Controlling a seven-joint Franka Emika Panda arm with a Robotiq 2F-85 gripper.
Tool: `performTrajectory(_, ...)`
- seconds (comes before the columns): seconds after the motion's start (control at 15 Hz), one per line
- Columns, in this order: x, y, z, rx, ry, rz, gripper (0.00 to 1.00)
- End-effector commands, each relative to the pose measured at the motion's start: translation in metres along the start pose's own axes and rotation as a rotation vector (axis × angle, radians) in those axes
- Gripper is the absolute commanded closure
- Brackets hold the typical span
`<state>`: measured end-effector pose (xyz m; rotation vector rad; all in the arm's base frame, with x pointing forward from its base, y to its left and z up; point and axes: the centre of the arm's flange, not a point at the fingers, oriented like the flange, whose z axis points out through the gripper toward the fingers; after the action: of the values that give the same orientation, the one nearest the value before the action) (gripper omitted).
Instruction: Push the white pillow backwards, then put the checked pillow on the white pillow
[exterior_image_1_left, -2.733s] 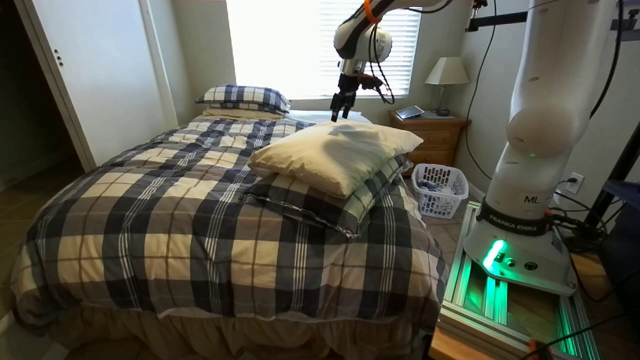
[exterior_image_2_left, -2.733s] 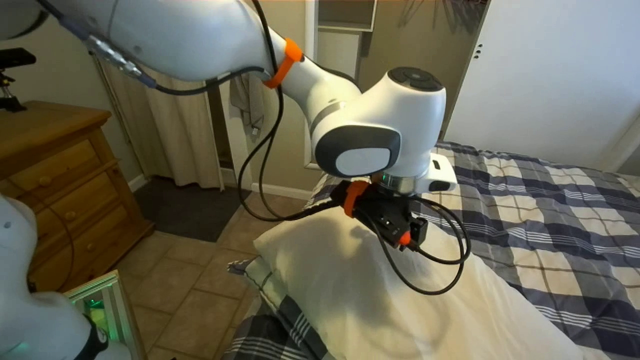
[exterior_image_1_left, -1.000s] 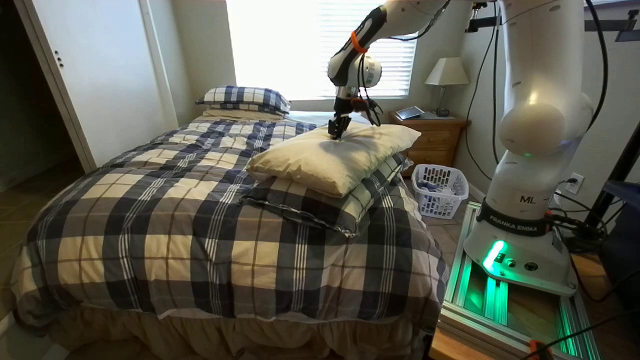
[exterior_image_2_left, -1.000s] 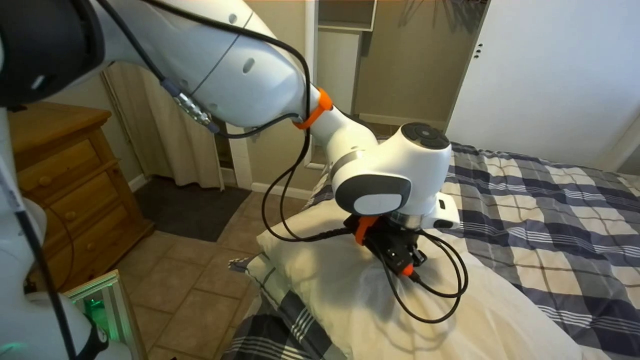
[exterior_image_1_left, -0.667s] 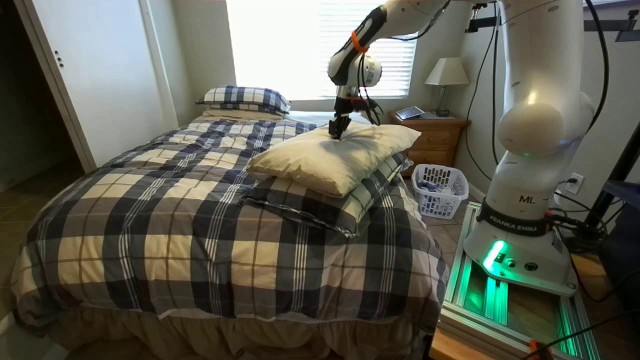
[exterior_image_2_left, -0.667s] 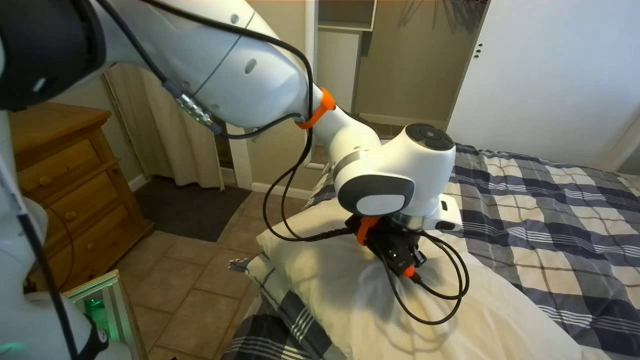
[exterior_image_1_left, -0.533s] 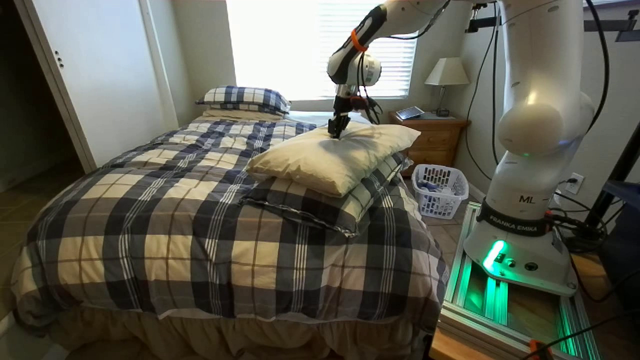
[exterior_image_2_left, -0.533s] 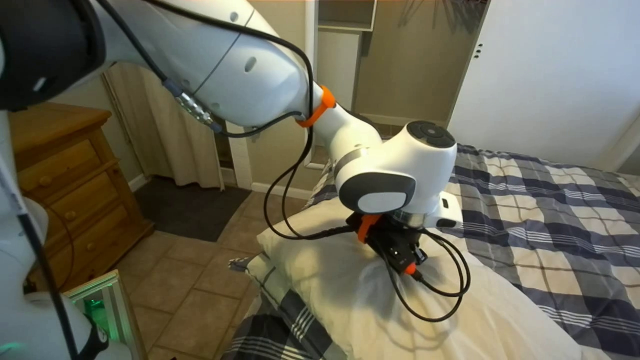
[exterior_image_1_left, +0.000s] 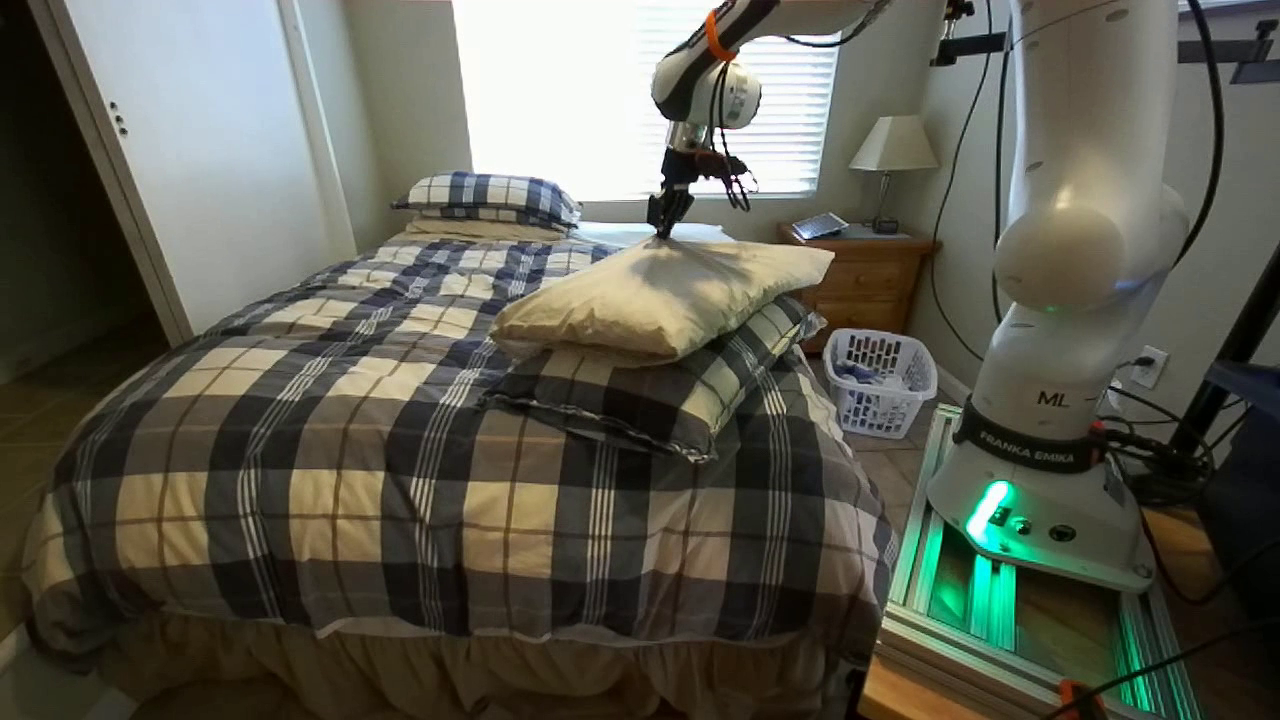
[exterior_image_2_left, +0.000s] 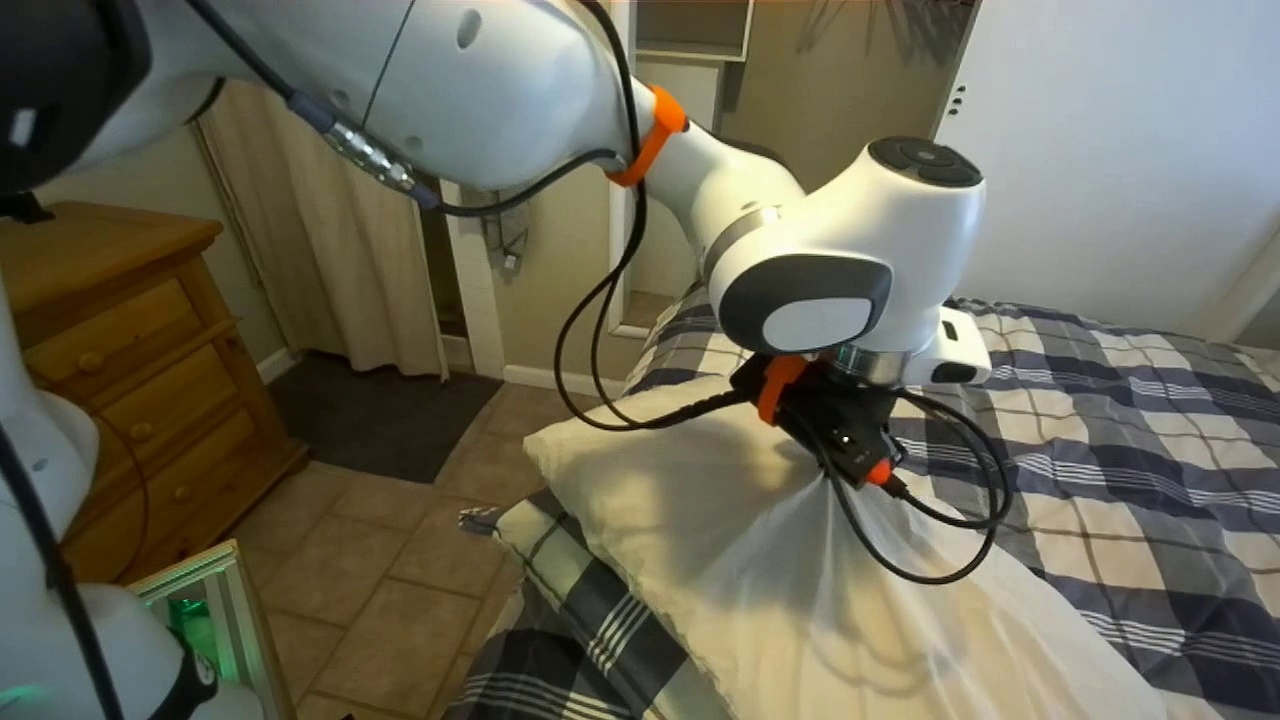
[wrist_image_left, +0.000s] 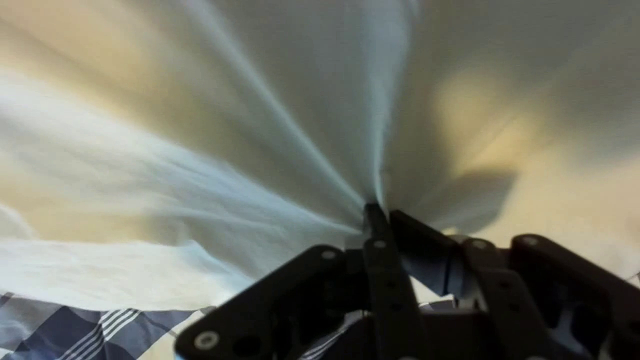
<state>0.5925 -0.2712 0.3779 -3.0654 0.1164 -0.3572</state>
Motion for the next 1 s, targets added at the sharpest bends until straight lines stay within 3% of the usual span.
performTrajectory(0.0, 0.045, 0.019, -0.033, 0.034, 0.047, 0.009, 0.97)
performTrajectory(0.33, 0.085, 0.008, -0.048, 0.055, 0.047, -0.044, 0.98)
performTrajectory(0.4, 0.049, 0.004, -0.033, 0.026, 0.021, -0.023, 0.93)
performTrajectory(0.87, 0.064, 0.001, -0.028, 0.032, 0.02, -0.039, 0.93)
performTrajectory(0.93, 0.069, 0.008, -0.029, 0.008, 0.022, -0.031, 0.98)
